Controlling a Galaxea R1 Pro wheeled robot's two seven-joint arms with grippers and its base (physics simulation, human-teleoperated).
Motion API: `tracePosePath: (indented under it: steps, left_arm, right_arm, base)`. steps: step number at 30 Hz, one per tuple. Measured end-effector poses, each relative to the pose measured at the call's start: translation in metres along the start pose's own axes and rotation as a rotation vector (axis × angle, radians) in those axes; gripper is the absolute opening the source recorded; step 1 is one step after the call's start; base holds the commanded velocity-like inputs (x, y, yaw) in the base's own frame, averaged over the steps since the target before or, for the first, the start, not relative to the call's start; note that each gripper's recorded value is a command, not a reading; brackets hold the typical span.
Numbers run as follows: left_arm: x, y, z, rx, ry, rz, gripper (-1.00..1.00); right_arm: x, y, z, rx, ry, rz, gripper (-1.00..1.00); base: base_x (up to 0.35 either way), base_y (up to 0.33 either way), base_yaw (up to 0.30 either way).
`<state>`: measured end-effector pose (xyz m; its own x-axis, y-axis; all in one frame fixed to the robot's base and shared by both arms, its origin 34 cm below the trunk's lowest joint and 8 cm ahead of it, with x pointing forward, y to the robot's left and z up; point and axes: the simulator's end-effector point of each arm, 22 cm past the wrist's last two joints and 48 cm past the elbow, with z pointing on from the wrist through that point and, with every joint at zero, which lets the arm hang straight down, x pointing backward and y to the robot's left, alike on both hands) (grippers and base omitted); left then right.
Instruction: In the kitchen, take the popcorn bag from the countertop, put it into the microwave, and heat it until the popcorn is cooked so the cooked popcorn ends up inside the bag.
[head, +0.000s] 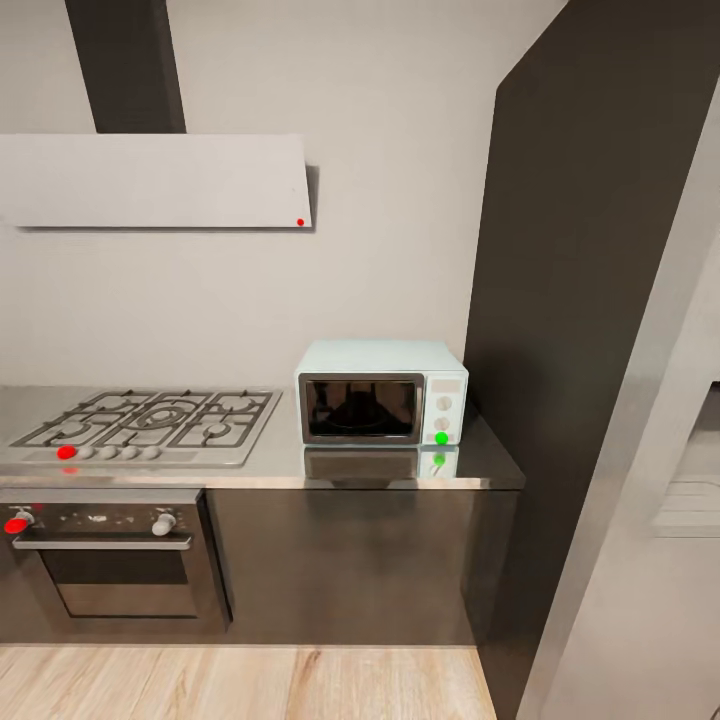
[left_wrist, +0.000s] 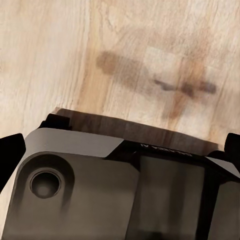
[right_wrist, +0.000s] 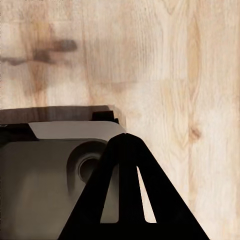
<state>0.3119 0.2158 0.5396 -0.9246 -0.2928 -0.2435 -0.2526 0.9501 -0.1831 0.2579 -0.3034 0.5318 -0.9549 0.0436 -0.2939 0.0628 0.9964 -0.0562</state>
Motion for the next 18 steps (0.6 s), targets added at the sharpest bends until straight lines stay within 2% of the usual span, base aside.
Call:
tracePosePath:
  steps: [6, 7, 8, 18]
  left_arm:
    - [0.000, 0.000, 0.000, 0.000, 0.000, -0.001, 1.00]
    - [-0.015, 0.029, -0.002, -0.034, -0.021, 0.020, 1.00]
    - [-0.016, 0.034, -0.003, -0.040, -0.023, 0.022, 1.00]
    - [-0.017, 0.034, -0.003, -0.039, -0.024, 0.023, 1.00]
  right_arm:
    - [0.000, 0.001, 0.000, -0.003, -0.001, -0.002, -1.00]
    - [-0.001, 0.034, 0.000, -0.035, 0.004, -0.005, -1.00]
    - [0.000, 0.038, -0.001, -0.040, 0.004, -0.004, -1.00]
    - [-0.001, 0.038, -0.001, -0.040, 0.004, -0.003, -1.00]
  base:
    - [0.000, 0.000, 0.000]
    - [0.000, 0.000, 0.000]
    - [0.000, 0.000, 0.000]
    - [0.000, 0.000, 0.000]
